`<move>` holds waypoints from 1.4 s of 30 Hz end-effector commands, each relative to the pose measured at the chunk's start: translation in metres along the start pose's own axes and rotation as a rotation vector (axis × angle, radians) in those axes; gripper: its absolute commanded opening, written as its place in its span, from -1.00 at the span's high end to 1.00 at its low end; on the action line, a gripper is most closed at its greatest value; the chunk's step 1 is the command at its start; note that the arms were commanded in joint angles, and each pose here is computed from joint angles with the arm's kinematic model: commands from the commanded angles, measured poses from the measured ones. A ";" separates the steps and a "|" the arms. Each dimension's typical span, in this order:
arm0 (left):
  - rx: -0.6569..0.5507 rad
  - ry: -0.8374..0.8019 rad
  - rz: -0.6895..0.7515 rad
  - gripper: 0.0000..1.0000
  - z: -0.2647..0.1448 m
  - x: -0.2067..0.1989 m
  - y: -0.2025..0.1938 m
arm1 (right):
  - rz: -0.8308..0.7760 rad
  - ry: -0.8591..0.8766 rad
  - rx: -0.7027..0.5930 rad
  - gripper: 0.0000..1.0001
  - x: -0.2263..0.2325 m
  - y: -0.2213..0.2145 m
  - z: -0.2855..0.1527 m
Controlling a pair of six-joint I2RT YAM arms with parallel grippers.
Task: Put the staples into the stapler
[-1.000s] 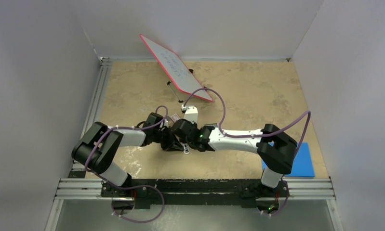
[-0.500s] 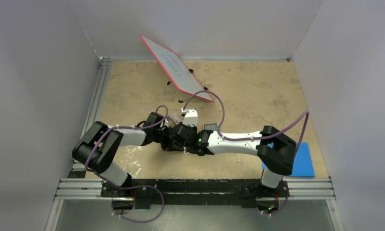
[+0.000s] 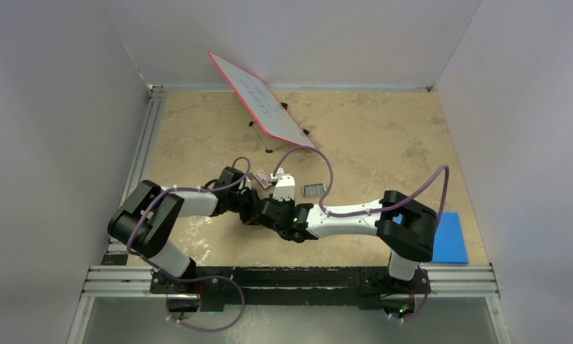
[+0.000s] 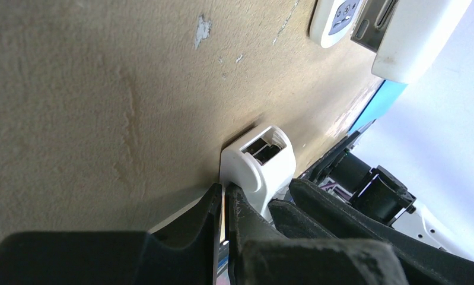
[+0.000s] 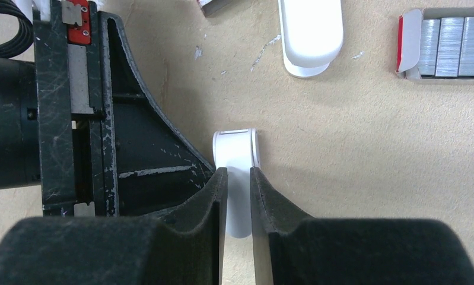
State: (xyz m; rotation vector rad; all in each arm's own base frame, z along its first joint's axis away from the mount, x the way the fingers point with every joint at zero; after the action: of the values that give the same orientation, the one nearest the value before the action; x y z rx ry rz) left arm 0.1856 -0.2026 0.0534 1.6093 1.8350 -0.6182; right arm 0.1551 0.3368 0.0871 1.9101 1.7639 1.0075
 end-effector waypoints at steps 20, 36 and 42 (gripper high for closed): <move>-0.157 0.125 0.127 0.91 -0.006 0.003 0.018 | -0.043 0.006 0.162 0.27 -0.007 -0.011 -0.023; -0.389 0.264 0.163 0.62 -0.071 -0.022 0.030 | -0.029 -0.001 0.051 0.53 0.006 0.017 0.005; -0.574 0.295 0.207 0.57 -0.120 -0.048 0.040 | -0.001 -0.005 -0.056 0.57 0.017 0.041 0.021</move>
State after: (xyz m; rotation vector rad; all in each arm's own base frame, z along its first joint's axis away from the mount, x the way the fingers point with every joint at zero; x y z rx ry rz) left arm 0.2013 -0.1620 0.1367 1.5714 1.8141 0.0407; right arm 0.1697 0.3379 0.0848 1.9219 1.8402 0.9048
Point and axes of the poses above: each gripper's point midway between its finger pads, its own z axis out along the fingers, its own x axis along the line the jaws close on, y = z × x, the point moved 6 cm from there along -z, back along the fingers, and after that the axes turned 10 degrees about z, right-handed, at the moved point
